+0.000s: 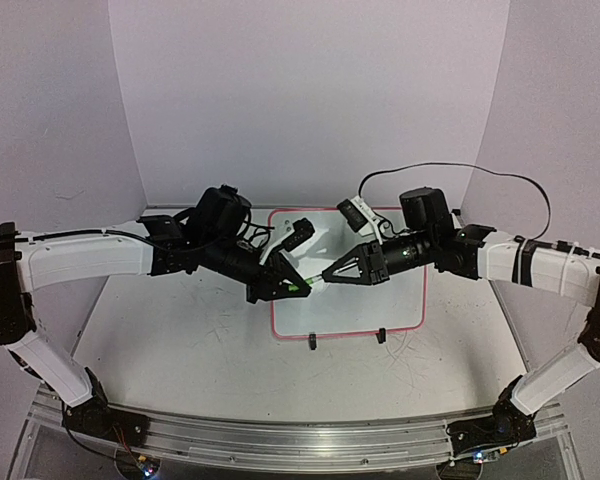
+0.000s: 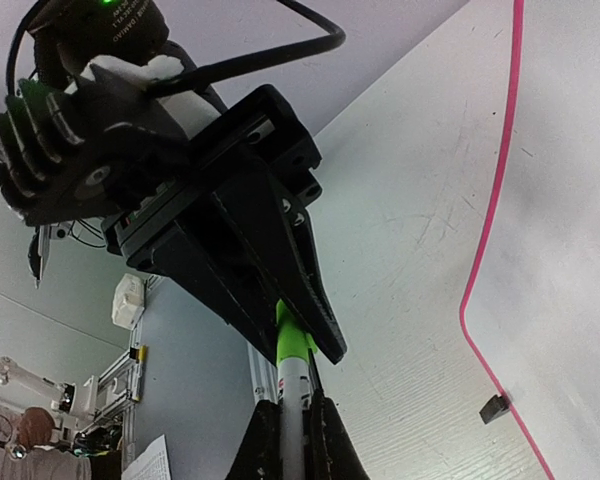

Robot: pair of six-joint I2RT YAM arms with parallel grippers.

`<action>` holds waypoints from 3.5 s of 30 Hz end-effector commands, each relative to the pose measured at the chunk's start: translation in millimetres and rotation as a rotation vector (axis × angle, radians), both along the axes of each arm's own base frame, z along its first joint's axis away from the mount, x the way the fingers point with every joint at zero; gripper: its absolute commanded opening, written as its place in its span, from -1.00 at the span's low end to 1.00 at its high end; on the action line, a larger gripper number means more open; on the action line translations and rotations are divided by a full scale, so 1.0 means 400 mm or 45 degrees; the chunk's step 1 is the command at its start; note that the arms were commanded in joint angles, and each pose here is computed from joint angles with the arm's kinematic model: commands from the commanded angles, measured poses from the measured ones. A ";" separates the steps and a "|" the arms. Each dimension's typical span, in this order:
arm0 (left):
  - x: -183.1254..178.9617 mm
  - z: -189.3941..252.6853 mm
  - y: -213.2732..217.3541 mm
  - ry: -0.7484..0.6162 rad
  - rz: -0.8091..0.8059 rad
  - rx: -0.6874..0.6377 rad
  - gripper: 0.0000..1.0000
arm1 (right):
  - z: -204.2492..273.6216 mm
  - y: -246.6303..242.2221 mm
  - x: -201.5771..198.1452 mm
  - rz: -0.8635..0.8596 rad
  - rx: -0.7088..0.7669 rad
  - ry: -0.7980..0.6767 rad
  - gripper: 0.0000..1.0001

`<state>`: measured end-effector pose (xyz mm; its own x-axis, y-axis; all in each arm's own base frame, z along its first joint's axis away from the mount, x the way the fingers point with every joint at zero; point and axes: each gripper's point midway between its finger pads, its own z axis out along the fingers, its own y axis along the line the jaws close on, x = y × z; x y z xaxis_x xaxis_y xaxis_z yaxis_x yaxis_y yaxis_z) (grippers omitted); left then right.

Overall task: Write a sentence on the whiteboard
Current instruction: Open the pen cap from the whiteboard marker, then place the pen cap at the center of the board, then hold the whiteboard at the center of the board.

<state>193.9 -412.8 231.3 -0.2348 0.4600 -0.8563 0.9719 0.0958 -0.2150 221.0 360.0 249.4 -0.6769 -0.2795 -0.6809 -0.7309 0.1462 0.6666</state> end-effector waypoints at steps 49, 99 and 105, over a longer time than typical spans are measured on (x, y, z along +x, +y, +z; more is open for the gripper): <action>0.321 -0.480 0.557 0.068 1.795 0.568 -0.97 | 0.229 -0.296 0.148 -0.778 0.064 -0.720 -1.00; 0.375 0.012 0.169 0.568 0.208 -0.524 0.52 | 0.220 -0.090 0.133 -0.657 0.067 -0.707 -1.00; 0.400 0.008 0.168 0.539 0.175 -0.530 0.03 | 0.224 -0.069 0.138 -0.667 0.058 -0.722 -1.00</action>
<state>351.1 -345.2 208.0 -0.7060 0.0532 -0.7062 0.7066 0.1206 -0.6973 269.0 330.4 301.2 -0.3428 -0.0429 -0.9384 -0.8013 0.5347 0.2683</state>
